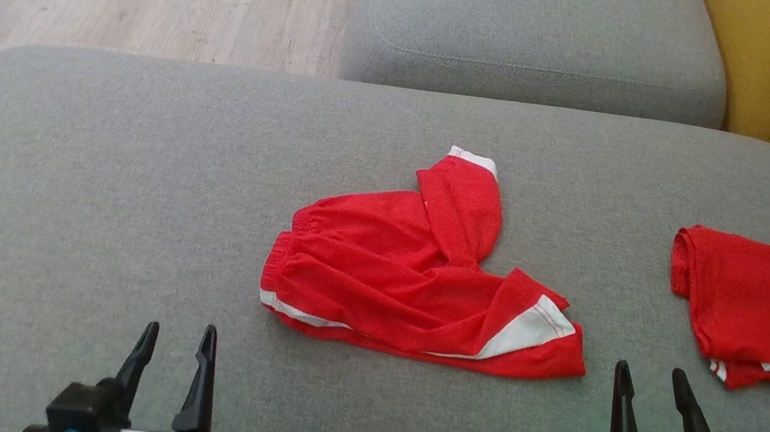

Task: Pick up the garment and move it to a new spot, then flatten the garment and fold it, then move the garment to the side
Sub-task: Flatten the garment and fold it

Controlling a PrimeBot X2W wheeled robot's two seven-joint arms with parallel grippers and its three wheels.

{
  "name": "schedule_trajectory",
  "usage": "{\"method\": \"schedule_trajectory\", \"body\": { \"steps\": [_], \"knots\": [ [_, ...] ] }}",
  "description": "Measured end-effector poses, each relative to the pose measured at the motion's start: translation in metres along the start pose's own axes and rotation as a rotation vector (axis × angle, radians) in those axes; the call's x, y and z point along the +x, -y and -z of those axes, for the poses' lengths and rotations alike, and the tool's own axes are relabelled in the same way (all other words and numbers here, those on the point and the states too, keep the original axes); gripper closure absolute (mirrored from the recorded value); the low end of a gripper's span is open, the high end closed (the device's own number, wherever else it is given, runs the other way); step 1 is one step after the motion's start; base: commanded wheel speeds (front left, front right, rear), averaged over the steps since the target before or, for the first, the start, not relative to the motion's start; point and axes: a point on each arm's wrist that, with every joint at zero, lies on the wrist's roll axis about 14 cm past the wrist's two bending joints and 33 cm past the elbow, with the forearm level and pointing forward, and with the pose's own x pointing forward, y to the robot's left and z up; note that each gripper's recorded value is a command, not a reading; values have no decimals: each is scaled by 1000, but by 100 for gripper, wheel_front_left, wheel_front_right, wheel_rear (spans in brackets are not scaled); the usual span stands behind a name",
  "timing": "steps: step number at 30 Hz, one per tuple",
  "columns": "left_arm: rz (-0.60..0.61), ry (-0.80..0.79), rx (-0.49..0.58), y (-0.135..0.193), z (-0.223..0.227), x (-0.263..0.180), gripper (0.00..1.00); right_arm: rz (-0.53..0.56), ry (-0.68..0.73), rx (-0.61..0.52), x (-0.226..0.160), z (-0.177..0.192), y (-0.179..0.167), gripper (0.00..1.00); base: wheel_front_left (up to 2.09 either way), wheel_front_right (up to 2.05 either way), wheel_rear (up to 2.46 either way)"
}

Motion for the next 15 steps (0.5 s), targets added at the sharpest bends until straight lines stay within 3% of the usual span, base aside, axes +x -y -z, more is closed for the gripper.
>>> {"method": "schedule_trajectory", "body": {
  "steps": [15],
  "knots": [
    [6,-63,24,-3,9,-1,0,-1,-12,1,1,4,0,0,0,0,0]
  ]
}}
